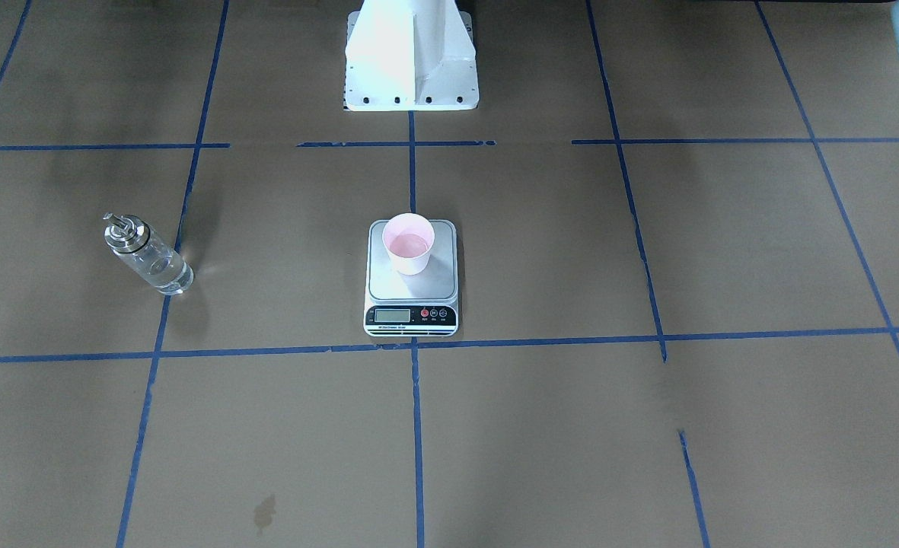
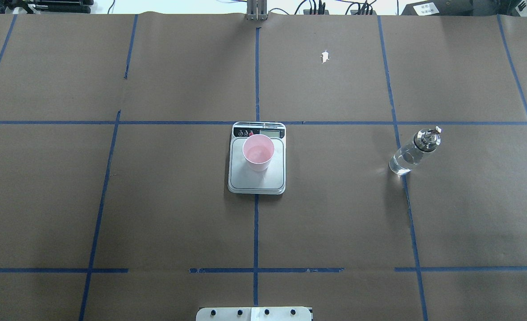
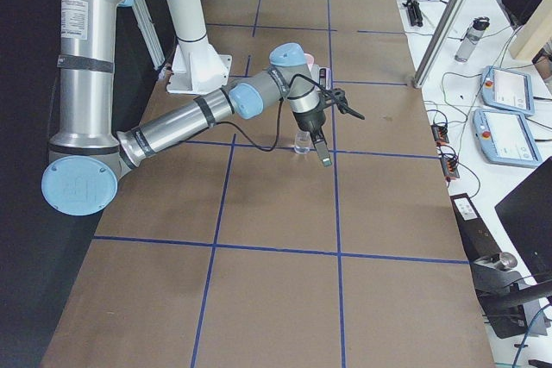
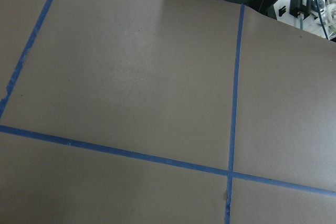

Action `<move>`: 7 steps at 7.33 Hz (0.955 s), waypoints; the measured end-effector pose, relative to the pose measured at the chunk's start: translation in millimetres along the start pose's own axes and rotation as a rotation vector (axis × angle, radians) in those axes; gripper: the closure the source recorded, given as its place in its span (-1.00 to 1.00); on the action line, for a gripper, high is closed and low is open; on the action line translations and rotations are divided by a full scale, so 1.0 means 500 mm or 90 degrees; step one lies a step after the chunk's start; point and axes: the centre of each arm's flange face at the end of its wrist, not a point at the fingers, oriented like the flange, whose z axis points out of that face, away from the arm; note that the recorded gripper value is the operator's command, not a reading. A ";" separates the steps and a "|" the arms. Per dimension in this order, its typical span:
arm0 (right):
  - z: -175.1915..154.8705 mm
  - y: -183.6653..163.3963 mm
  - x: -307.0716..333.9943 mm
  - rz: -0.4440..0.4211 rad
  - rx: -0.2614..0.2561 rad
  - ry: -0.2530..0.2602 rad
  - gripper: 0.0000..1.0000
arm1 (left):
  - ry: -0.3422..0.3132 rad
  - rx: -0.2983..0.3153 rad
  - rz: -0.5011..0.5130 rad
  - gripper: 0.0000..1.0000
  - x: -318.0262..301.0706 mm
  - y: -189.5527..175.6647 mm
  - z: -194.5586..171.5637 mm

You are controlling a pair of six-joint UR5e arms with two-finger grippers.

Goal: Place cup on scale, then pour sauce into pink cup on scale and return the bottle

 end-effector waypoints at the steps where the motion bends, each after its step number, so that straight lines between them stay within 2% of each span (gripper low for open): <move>1: 0.026 -0.002 0.074 -0.008 -0.033 -0.050 -1.00 | -0.003 -0.002 -0.006 -1.00 -0.011 0.006 -0.001; 2: 0.053 0.012 0.135 -0.002 -0.061 -0.093 -1.00 | -0.007 -0.004 -0.018 -1.00 -0.031 0.018 -0.001; 3: 0.076 0.039 0.177 0.017 -0.084 -0.116 -1.00 | -0.012 -0.010 -0.036 -1.00 -0.064 0.036 0.001; 5: 0.099 0.077 0.211 0.040 -0.107 -0.127 -1.00 | -0.008 -0.041 -0.051 -1.00 -0.164 0.111 0.034; 7: 0.101 0.089 0.216 0.041 -0.109 -0.131 -1.00 | 0.082 -0.073 -0.120 -1.00 -0.263 0.250 0.123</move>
